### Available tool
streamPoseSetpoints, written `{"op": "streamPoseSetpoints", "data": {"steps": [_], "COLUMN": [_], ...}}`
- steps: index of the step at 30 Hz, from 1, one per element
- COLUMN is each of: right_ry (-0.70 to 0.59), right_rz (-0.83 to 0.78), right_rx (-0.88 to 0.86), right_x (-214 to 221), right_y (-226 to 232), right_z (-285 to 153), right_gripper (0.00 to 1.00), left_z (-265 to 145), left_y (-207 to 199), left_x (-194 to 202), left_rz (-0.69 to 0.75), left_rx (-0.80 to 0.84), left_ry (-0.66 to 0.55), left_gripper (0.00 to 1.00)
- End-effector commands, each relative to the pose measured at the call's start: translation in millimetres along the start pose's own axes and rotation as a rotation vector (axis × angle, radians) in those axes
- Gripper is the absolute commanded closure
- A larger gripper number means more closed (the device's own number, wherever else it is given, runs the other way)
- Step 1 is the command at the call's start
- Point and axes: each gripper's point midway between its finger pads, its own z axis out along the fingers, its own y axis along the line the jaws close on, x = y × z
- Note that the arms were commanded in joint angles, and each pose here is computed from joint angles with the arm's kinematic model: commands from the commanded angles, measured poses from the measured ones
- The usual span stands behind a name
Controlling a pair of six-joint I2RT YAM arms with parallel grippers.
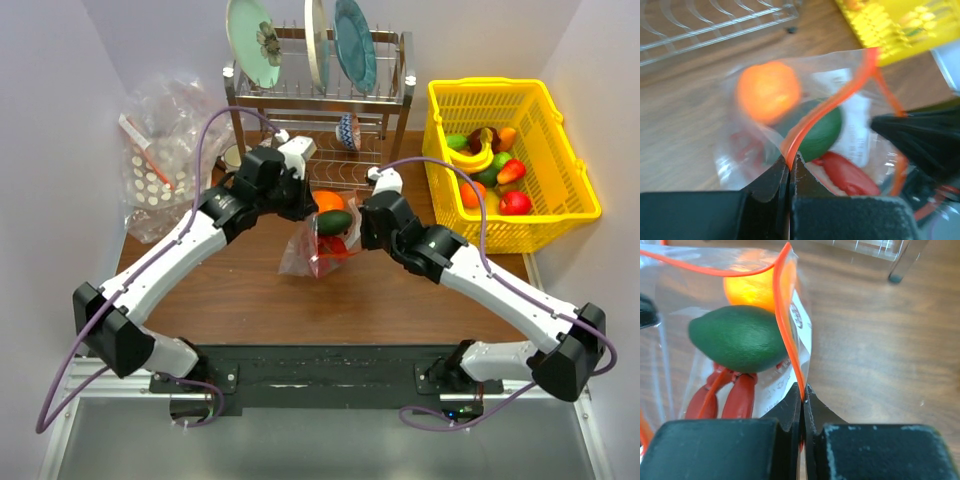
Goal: Place the food in the zip-top bag and seal the zipper
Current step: Adjust the zipper food storage bag at the center of the board.
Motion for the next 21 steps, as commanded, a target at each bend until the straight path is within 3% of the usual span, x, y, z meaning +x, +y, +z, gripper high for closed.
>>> {"op": "streamPoseSetpoints", "data": {"steps": [1, 4, 8, 12, 13, 15, 21], "right_ry": [-0.168, -0.192, -0.198, -0.086, -0.093, -0.163, -0.138], "right_rz": [-0.019, -0.02, -0.02, -0.047, -0.039, -0.004, -0.006], "right_rx": [0.034, 0.025, -0.02, -0.047, -0.068, -0.114, -0.129], "right_x": [-70.6, -88.6, -89.3, -70.2, -73.1, -86.1, -65.1], "right_y": [-3.1, -1.0, 10.7, 27.5, 32.5, 38.6, 41.4], "right_z": [-31.7, -43.4, -36.4, -12.3, -13.3, -18.6, -2.4], "right_gripper": [1.0, 1.0, 1.0, 1.0, 1.0, 1.0, 1.0], "left_z": [-14.7, -31.1, -43.0, -26.3, -22.1, -29.7, -49.4], "left_y": [40.8, 64.8, 70.9, 68.2, 67.5, 58.2, 42.2], "left_x": [-28.1, -31.1, -38.7, -24.5, -14.3, -27.8, -49.6], "left_rz": [0.134, 0.177, 0.205, 0.199, 0.184, 0.172, 0.169], "left_rx": [-0.264, -0.42, -0.473, -0.424, -0.404, -0.363, -0.304], "left_ry": [-0.011, 0.021, 0.003, 0.03, 0.043, -0.054, -0.142], "left_gripper": [0.98, 0.95, 0.91, 0.59, 0.53, 0.4, 0.29]}}
